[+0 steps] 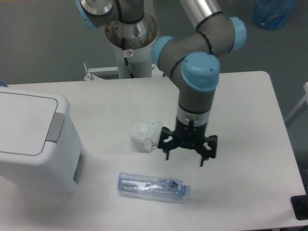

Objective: Open the trash can
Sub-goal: 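Move the open gripper across the table toward the white trash can, then push the gripper against the trash can lid edge to flip it open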

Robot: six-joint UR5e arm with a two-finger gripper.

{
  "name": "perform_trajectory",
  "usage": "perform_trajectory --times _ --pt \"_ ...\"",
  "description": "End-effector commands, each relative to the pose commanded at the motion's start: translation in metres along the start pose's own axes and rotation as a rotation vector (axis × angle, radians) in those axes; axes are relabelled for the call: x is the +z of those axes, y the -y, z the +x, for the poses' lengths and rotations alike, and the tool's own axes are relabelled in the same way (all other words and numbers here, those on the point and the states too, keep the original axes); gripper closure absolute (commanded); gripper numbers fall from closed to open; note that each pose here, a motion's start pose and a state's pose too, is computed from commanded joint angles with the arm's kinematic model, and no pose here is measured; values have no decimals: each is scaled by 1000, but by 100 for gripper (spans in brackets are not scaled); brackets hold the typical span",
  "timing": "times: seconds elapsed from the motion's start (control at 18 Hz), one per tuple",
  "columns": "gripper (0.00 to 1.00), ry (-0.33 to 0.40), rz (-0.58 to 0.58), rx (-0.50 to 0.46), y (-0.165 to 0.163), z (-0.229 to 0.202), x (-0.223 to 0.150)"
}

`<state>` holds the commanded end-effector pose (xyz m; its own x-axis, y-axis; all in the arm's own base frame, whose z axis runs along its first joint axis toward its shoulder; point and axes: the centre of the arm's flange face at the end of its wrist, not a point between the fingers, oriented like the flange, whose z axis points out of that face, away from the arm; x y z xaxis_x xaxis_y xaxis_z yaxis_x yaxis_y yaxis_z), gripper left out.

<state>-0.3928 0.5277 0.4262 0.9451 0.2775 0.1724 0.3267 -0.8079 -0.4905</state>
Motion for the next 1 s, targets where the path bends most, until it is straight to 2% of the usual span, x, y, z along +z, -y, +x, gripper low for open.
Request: perform_trajectory --times 0.17,0.56,1.0 --pt "0 -85 69 -13 14 40 -19" --pt "0 -146 81 74 24 129 -28" --pt "0 -166 64 103 11 161 -24"
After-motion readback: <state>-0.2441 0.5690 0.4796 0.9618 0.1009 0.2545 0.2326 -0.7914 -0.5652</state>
